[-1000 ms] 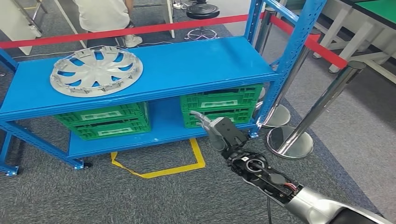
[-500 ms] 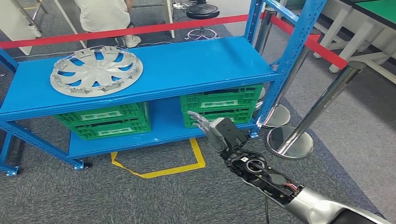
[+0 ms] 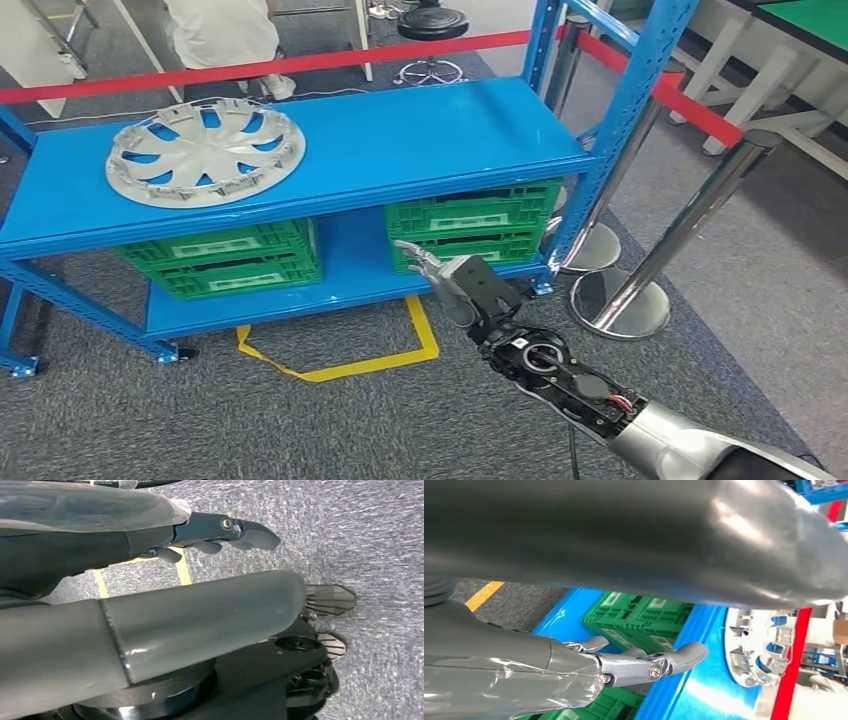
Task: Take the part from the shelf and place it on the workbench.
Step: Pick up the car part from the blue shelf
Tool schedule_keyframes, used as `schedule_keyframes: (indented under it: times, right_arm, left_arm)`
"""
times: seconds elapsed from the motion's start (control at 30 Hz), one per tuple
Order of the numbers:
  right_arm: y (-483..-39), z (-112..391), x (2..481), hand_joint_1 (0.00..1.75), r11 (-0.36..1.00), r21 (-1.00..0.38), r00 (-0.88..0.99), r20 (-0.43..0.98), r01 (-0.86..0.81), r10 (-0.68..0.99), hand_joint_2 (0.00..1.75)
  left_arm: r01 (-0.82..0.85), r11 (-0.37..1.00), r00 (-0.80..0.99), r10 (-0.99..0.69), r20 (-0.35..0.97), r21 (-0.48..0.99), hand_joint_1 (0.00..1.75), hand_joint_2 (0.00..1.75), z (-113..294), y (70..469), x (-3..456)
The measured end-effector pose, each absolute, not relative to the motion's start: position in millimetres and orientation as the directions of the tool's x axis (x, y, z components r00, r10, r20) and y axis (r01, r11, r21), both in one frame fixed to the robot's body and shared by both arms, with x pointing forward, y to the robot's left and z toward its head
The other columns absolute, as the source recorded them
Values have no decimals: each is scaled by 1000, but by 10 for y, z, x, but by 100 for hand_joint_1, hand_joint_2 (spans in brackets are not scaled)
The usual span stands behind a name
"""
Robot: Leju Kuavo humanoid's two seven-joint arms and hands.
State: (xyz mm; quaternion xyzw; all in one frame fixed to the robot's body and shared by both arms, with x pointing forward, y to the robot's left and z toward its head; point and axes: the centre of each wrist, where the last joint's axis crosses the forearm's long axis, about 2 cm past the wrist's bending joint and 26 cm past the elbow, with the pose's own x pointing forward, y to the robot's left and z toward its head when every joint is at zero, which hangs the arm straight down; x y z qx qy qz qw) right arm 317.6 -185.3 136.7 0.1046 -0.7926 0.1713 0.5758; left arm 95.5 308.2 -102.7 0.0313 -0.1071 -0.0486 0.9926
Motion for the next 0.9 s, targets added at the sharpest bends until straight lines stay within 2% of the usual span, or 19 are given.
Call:
schedule_keyframes:
  times: [0.9]
  right_arm:
    - [-1832,1313,3086,0,918,-157,-299,953,-366,43,0]
  left_arm:
    - [101,992,972,-113,205,70,0,0,-1031,3138,929]
